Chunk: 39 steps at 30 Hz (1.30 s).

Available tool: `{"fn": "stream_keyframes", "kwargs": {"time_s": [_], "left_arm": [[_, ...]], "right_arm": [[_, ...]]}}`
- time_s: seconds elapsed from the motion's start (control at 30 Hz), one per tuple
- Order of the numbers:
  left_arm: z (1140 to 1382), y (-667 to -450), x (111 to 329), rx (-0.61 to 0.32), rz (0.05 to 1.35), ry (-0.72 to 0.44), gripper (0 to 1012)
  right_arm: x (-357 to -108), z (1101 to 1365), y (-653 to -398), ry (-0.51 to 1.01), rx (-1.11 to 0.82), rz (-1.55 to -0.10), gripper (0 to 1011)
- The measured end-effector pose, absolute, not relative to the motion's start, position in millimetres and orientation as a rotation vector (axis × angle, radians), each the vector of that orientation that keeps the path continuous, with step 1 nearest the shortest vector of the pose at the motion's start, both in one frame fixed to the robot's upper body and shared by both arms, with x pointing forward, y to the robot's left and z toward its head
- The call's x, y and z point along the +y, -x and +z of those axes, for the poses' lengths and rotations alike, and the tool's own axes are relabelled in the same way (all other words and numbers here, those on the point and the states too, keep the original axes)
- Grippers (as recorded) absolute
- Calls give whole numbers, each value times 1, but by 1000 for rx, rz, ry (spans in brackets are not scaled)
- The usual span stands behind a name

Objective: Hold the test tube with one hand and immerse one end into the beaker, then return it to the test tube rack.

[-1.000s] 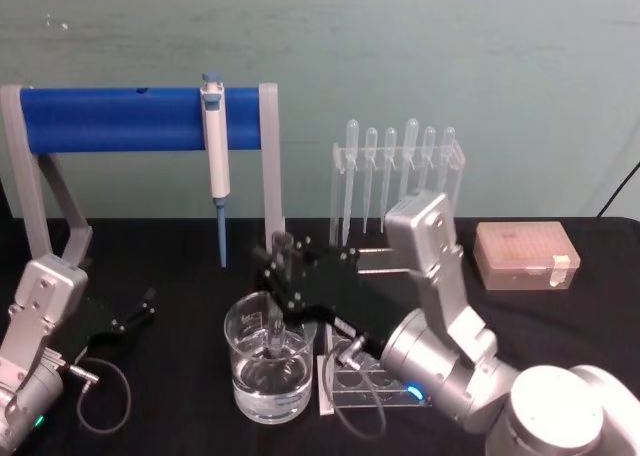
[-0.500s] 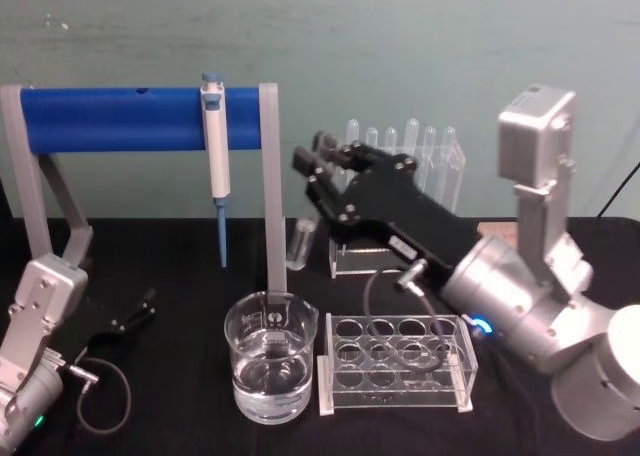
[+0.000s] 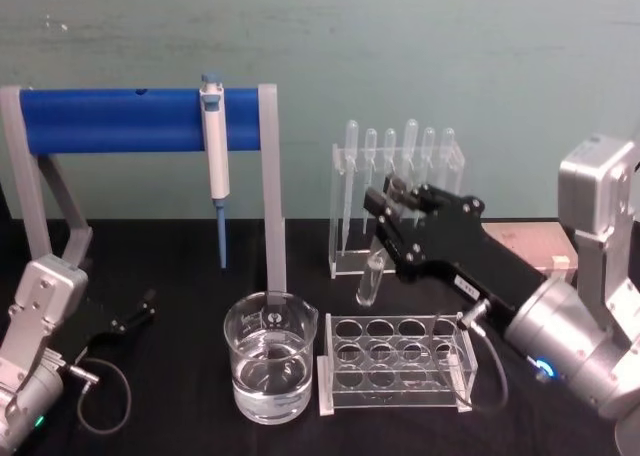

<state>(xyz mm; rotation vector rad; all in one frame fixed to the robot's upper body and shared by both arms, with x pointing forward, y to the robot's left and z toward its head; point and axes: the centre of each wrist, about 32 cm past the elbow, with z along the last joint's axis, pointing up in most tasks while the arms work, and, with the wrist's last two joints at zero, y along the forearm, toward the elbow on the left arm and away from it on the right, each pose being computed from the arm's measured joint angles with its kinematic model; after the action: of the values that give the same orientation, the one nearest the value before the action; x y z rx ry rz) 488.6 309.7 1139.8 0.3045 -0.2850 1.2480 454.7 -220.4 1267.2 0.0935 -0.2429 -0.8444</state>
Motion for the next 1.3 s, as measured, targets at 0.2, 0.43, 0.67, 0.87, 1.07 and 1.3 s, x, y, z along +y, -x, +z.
{"fn": "stream_keyframes", "kwargs": {"time_s": [0.2, 0.43, 0.67, 0.87, 1.07, 1.3], "left_arm": [[1140, -489, 310, -285, 1248, -304, 1000], [1140, -489, 310, -285, 1248, -304, 1000], [1140, -489, 310, -285, 1248, -304, 1000], [1140, -489, 310, -285, 1248, -304, 1000], [1140, -489, 310, -285, 1248, -304, 1000], [1140, -489, 310, -285, 1248, -304, 1000]], "right_arm": [[-221, 1249, -452, -84, -220, -861, 225], [-217, 1236, -452, -53, -220, -886, 225], [-218, 1228, -450, -30, -205, -913, 225], [-217, 1224, -450, -18, -189, -924, 225], [-216, 1218, -451, -1, -171, -937, 224], [-216, 1214, -452, 4, -160, -946, 225]]}}
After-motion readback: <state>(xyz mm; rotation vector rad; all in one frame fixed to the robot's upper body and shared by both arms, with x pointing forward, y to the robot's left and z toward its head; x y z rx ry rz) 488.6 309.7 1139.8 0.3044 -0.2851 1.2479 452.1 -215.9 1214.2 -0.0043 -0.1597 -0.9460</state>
